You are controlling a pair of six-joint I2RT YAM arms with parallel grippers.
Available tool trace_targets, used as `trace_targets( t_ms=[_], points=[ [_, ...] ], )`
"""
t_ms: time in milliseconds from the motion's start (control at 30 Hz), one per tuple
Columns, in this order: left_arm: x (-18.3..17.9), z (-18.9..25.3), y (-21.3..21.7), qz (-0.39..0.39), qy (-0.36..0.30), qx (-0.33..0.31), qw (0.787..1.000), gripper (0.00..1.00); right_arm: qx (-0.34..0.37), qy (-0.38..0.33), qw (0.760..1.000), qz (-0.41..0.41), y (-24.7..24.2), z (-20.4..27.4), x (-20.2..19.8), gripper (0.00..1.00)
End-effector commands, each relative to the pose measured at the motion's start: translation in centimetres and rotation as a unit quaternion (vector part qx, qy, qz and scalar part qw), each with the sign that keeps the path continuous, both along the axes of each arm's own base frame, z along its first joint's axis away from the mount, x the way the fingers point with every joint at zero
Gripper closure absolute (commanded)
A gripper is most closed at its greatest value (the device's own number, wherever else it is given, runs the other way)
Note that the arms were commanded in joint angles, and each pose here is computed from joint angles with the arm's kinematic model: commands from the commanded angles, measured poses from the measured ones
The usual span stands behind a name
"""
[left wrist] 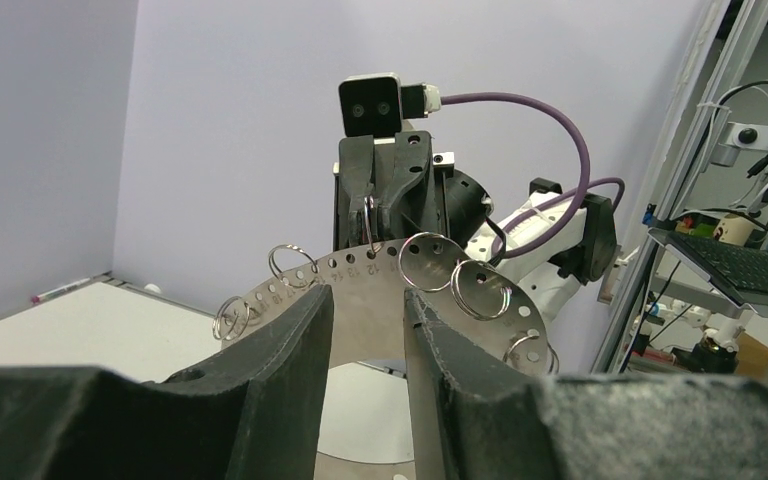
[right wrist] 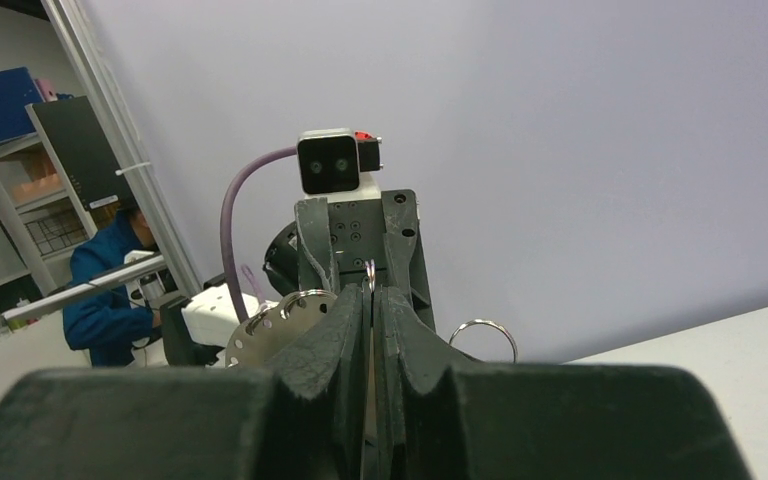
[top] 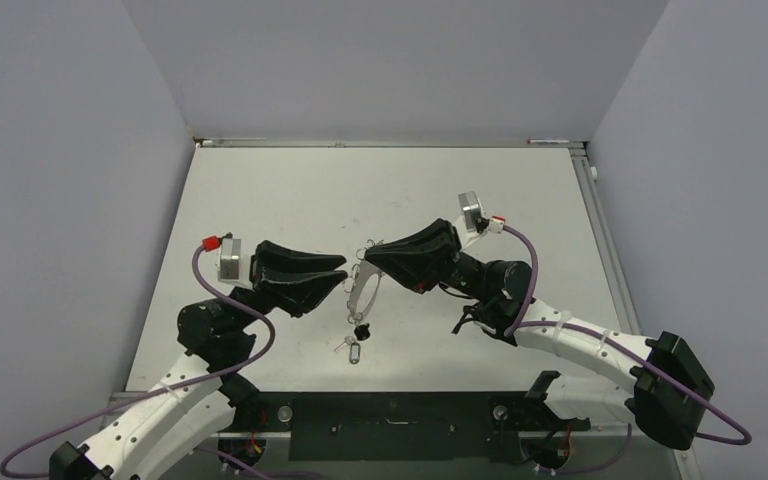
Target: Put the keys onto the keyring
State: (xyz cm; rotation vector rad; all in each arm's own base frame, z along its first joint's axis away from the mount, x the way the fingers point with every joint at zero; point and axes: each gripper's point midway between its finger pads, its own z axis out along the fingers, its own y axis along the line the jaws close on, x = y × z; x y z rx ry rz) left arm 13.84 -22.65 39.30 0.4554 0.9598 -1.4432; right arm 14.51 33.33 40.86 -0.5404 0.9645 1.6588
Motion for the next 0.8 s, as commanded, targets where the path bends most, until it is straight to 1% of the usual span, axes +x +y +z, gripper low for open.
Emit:
trace_targets(
  t_ms=[0,433,767],
  points=[
    [-0.7,2.0,-0.2,0.000,-0.038,-0.021,0.999,0.71,0.040,-0.030,0.999,0.007,-1.0,2.1,-1.3,0.95],
    [-1.0,2.0,-1.8,0.012,-0.055,-0.016,0.998,0.72,0.018,-0.030,0.999,0.009,-0.5,1.2,-1.8,0.95],
    [-1.0,2.0,-1.9,0.021,-0.062,-0.018,0.998,0.75,0.007,-0.028,0.999,0.017,-0.2,0.5,-2.2,0.95]
  ],
)
